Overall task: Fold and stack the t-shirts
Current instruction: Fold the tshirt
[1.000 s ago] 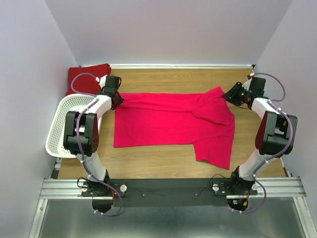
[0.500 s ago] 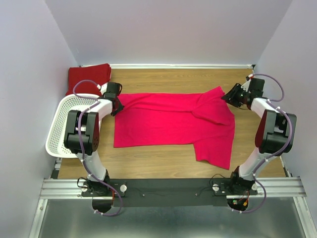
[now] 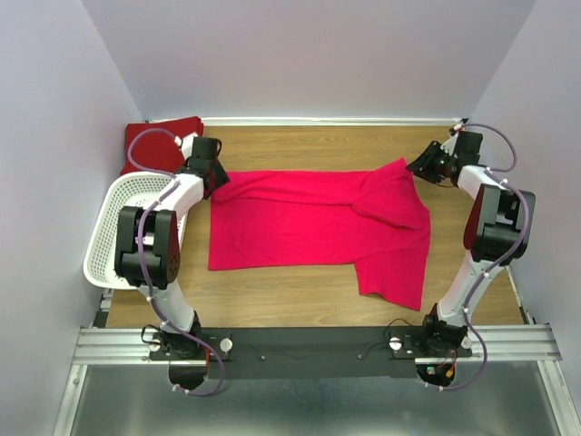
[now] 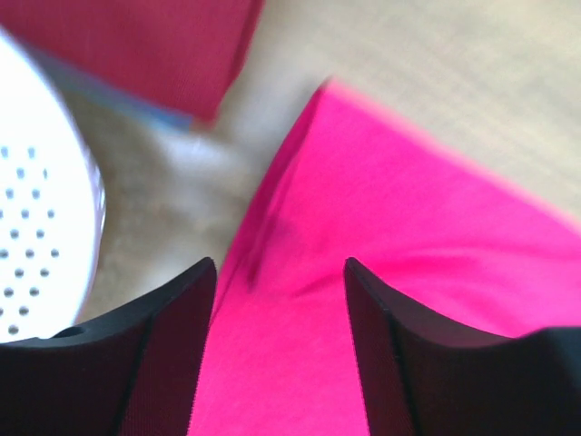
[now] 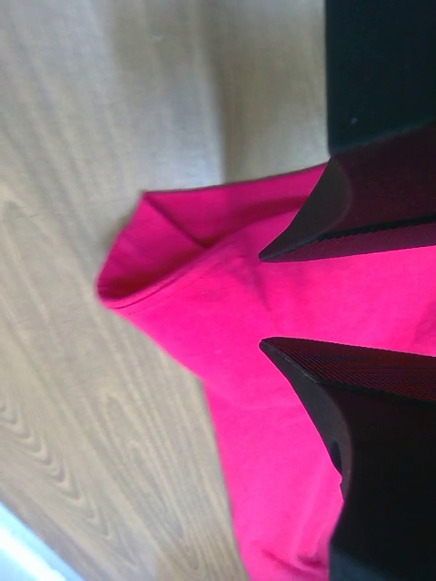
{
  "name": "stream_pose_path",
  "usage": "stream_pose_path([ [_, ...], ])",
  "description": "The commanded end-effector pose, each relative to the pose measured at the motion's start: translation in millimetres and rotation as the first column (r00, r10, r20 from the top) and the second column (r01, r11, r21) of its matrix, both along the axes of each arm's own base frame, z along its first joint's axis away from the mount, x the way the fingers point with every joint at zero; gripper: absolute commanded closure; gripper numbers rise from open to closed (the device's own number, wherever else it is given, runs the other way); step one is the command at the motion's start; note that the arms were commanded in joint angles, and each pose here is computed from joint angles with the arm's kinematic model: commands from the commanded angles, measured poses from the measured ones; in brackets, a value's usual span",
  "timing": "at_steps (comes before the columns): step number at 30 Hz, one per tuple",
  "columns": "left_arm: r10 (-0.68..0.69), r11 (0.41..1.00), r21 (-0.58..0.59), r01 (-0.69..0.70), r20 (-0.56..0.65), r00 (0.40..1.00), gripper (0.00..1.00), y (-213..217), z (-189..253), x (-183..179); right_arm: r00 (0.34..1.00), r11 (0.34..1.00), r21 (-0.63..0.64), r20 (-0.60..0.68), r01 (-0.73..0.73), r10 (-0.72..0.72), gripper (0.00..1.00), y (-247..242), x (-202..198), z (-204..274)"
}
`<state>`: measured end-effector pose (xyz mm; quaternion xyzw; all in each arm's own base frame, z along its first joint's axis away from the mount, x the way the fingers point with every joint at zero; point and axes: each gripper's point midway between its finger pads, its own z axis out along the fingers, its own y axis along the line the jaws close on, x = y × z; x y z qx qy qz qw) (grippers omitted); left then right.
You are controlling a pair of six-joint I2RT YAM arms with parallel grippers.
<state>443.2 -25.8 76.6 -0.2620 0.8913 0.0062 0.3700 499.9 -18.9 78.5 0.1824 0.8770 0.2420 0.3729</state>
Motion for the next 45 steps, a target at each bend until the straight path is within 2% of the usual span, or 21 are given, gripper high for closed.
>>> stream_pose_path([
  [1,-0.032,0.997,0.071,0.025,0.111,0.993,0.36,-4.0,43.2,32.9,1.0,0.999,0.033,0.004,-0.018,0.018,0.53,2.1,16.8,-6.3],
  [5,-0.06,0.996,0.08,0.051,0.113,0.992,0.44,-9.3,39.9,58.7,1.0,0.998,0.053,0.0,-0.031,0.031,0.53,2.8,28.4,-15.3],
  [12,-0.124,0.989,0.08,0.121,0.031,0.992,0.49,-19.9,-4.5,82.8,0.998,0.995,0.075,0.014,-0.065,0.064,0.53,3.8,49.6,-25.4],
  [23,-0.131,0.989,0.064,0.134,-0.059,0.99,0.51,-18.9,-49.2,85.9,0.989,0.972,0.183,0.031,-0.149,0.146,0.53,21.0,59.0,-30.6],
  [29,-0.118,0.991,0.057,0.122,-0.07,0.99,0.52,-14.7,-54.7,84.9,0.993,0.973,0.197,0.01,-0.118,0.119,0.55,19.3,61.2,-38.3],
  [32,-0.11,0.993,0.04,0.113,-0.081,0.991,0.52,-13.0,-56.7,83.1,0.998,0.985,0.166,-0.026,-0.055,0.06,0.65,9.9,56.6,-48.1],
  [33,-0.105,0.993,0.036,0.109,-0.087,0.991,0.52,-11.0,-58.3,81.3,0.999,0.989,0.146,-0.013,-0.037,0.039,0.75,5.7,56.4,-38.7],
  [34,-0.109,0.993,0.027,0.112,-0.085,0.99,0.52,-11.2,-57.9,81.0,0.999,0.993,0.117,-0.039,0.01,-0.005,0.79,-2.1,50.5,-47.3],
  [39,-0.112,0.994,0.007,0.113,-0.085,0.99,0.52,-7.6,-59.2,79.3,0.992,0.993,0.021,-0.033,0.12,-0.12,0.92,-28.1,38.5,-38.2],
  [45,-0.104,0.995,-0.01,0.104,-0.095,0.99,0.53,-2.5,-61.0,77.2,0.983,0.983,-0.021,-0.02,0.181,-0.181,0.94,-45.9,33.9,-34.4],
])
